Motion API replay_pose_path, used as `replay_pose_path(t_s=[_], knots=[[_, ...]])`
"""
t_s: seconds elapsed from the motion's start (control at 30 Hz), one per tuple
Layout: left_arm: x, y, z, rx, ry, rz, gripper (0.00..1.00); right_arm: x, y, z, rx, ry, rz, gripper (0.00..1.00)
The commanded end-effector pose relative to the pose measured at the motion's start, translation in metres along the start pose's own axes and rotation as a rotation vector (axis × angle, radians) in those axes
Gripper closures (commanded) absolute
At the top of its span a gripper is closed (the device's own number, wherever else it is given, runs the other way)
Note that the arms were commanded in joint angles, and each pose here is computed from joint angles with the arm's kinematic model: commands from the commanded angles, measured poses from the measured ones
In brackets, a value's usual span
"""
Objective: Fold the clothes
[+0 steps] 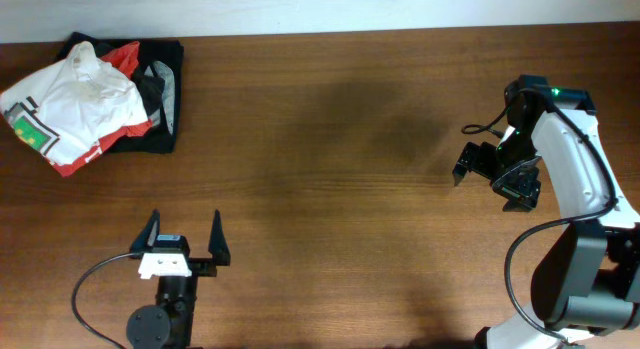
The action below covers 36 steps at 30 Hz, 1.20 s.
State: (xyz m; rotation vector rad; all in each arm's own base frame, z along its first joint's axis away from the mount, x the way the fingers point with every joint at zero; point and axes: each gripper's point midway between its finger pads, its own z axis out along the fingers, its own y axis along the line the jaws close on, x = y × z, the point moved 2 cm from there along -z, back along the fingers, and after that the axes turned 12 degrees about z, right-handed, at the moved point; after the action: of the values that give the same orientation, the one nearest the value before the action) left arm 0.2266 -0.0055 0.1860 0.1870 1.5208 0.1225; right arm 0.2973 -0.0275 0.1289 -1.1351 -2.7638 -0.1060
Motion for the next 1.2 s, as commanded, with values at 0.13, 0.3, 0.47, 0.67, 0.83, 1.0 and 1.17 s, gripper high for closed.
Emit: replay_pose_path(t_s=[0.13,0.3,0.47,0.67,0.83,1.0,1.17], knots=[[0.028,0.001,-0.002,-0.013,0.122,0.035,0.01,-0.002,-0.002,-0.004,0.000,-0.014,0.006,0.01],[0.028,0.001,-0.002,-0.013,0.123,0.035,0.01,-0.002,-0.002,-0.004,0.000,-0.014,0.006,0.01],[0.028,0.001,-0.002,-0.013,0.123,0.035,0.01,-0.002,-0.002,-0.004,0.000,-0.014,0.006,0.01],[0.028,0.001,-0.002,-0.013,0.122,0.035,0.01,-0.002,-0.001,-0.004,0.000,-0.014,0.005,0.01],[0.028,0.001,-0.002,-0.013,0.123,0.035,0.01,0.008,0.006,-0.033,-0.072,-0.117,-0.036,0.01],[0.028,0.001,-0.002,-0.013,0.122,0.035,0.01,0.059,0.011,-0.102,-0.242,-0.332,-0.167,0.01],[0.028,0.001,-0.002,-0.013,0.122,0.035,0.01,0.101,-0.008,-0.153,-0.377,-0.527,-0.232,0.01]])
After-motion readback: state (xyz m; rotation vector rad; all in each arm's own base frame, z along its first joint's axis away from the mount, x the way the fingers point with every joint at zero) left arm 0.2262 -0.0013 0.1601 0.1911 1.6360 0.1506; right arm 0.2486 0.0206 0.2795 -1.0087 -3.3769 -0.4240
